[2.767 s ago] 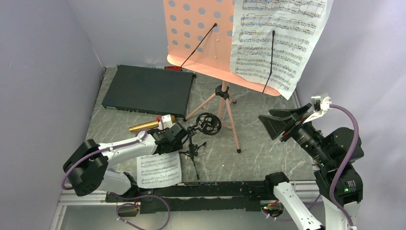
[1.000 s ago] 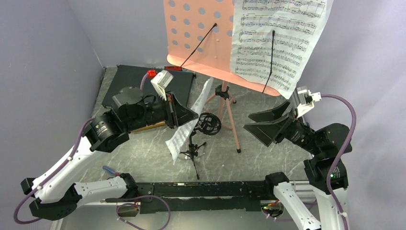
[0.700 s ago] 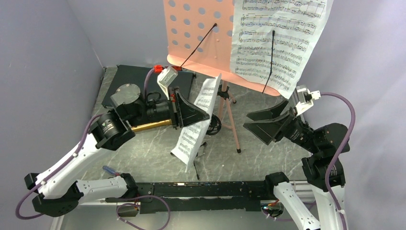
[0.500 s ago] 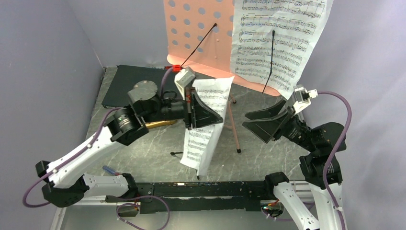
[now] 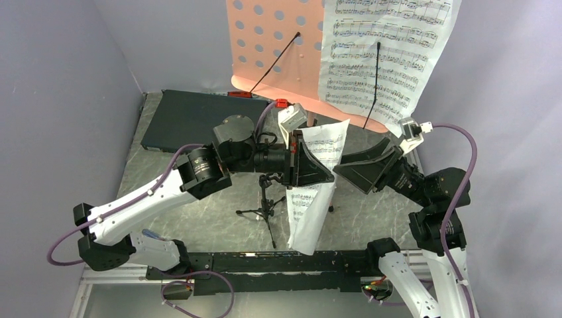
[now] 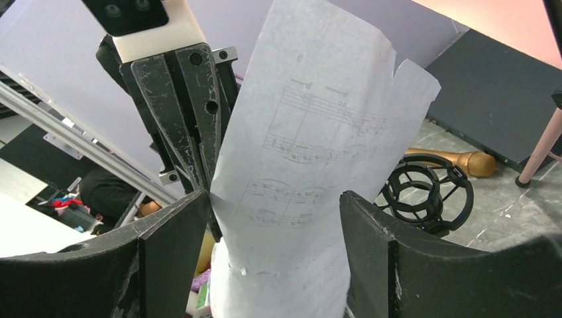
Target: Set up the instrument practice props
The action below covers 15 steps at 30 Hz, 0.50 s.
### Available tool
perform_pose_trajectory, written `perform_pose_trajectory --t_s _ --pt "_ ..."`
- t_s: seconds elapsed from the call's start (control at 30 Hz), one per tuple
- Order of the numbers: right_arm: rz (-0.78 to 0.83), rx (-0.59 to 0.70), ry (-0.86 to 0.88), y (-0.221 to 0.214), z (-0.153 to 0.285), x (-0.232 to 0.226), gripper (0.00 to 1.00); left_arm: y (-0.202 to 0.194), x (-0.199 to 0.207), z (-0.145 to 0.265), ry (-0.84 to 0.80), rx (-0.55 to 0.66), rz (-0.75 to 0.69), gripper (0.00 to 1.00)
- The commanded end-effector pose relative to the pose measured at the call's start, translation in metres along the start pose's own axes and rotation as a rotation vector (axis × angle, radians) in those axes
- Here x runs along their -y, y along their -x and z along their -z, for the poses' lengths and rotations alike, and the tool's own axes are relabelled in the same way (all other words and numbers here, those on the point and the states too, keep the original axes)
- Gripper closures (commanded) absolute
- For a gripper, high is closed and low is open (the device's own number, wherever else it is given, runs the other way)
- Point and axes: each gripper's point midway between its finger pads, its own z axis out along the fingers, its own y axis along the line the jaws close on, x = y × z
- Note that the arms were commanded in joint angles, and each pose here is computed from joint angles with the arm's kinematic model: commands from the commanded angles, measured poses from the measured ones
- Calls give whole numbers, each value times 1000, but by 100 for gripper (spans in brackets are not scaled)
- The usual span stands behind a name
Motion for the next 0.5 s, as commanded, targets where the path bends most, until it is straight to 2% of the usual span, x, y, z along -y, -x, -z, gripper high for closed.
perform_pose_trajectory --t_s 0.0,0.27,0.47 --pt "0 12 48 3 -1 -10 25 14 9 -4 -6 30 -57 96" --pt "-18 16 27 5 -3 -5 28 3 -3 -17 51 -24 -54 96" --pt "-30 12 25 4 -3 -4 30 3 -16 -21 110 -11 -60 93"
